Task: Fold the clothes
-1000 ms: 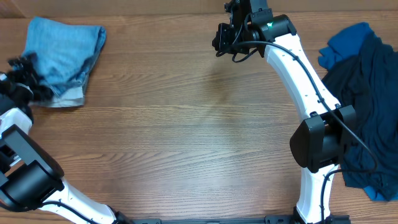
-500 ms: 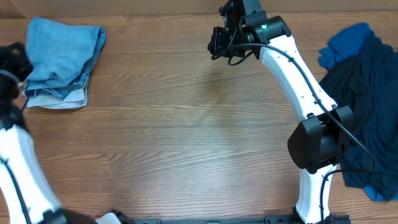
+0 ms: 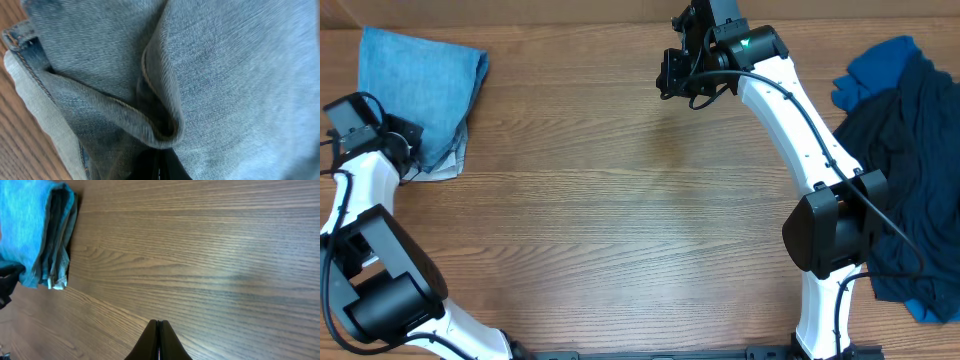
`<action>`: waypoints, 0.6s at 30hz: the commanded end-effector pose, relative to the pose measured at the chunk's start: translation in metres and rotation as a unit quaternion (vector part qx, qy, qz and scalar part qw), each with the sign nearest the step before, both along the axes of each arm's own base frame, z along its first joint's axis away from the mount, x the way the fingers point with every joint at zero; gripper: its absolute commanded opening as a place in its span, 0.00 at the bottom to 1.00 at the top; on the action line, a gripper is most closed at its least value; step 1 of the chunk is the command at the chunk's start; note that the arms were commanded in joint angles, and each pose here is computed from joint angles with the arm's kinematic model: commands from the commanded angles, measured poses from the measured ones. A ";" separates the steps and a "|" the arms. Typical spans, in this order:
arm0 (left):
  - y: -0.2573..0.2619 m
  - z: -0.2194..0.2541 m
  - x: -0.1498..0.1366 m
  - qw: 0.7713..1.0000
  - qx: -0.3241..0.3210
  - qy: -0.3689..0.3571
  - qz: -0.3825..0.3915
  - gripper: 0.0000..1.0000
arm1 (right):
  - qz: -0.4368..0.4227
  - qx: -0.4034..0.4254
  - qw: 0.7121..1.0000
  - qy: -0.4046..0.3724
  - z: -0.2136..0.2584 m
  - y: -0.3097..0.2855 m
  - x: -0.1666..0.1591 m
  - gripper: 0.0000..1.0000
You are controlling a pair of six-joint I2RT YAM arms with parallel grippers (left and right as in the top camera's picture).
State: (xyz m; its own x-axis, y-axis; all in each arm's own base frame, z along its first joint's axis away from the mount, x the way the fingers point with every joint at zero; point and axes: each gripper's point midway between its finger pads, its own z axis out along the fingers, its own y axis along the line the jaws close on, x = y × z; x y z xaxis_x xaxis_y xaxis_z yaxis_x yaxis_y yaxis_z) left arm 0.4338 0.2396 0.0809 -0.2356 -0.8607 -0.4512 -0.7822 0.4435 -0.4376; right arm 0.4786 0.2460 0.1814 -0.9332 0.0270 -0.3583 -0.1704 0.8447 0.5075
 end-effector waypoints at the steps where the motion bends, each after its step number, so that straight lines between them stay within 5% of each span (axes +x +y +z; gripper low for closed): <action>1: 0.015 0.067 -0.001 0.996 0.020 -0.090 -0.018 0.04 | 0.001 0.009 0.998 -0.068 0.066 -0.008 0.000 0.04; 4: 0.005 0.146 -0.009 0.981 0.109 -0.142 -0.071 0.04 | -0.022 -0.044 0.993 -0.104 0.109 -0.038 -0.018 0.04; 7: -0.076 0.241 -0.061 0.922 0.221 -0.177 -0.266 0.04 | -0.059 -0.122 0.985 -0.107 0.148 -0.089 -0.075 0.04; 12: -0.157 0.257 -0.157 0.905 0.218 -0.161 -0.327 0.04 | -0.072 -0.156 0.977 -0.125 0.176 -0.121 -0.162 0.04; 18: -0.244 0.238 -0.207 0.842 0.229 -0.244 -0.423 0.04 | -0.066 -0.036 0.961 -0.266 0.117 -0.140 -0.273 0.07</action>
